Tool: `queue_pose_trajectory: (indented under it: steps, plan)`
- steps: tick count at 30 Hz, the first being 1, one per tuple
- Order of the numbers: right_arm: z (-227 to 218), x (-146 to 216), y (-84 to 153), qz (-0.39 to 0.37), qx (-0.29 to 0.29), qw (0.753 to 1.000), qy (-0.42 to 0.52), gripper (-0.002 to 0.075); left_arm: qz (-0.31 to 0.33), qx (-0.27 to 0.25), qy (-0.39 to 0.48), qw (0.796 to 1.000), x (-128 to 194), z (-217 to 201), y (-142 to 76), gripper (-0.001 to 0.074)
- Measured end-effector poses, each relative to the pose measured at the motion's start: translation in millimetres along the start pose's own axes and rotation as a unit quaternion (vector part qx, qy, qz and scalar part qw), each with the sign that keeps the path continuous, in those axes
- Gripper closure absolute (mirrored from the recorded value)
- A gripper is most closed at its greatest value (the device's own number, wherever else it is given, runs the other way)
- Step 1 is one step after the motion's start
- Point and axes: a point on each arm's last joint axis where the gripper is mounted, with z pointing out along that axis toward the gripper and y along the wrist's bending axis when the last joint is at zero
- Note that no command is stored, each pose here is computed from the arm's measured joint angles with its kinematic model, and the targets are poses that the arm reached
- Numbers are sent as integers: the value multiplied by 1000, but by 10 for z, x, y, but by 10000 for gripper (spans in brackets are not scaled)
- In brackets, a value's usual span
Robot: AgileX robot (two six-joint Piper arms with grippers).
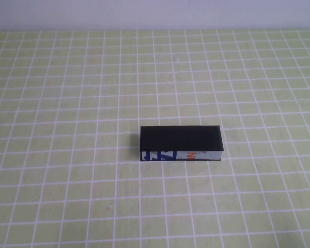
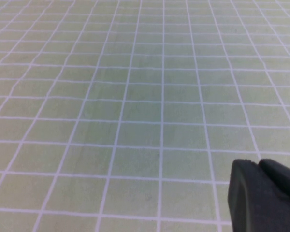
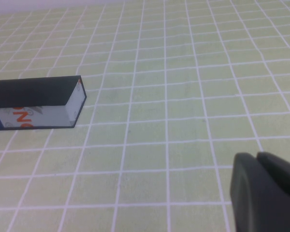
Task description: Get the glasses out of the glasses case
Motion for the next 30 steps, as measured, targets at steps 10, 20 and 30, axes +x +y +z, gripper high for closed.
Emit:
queue_pose_trajectory:
  steps: [10,20,30]
  plan:
    - [0,0,0,0,0,1000,0,743,-211,60,-67,973,-141,-15,-81,739]
    - [0,0,0,0,0,1000,0,743,-293,82,-46,952,-207,-15,-119,739]
    - [0,0,0,0,0,1000,0,743,-160,139,174,962,-998,92,-331,739]
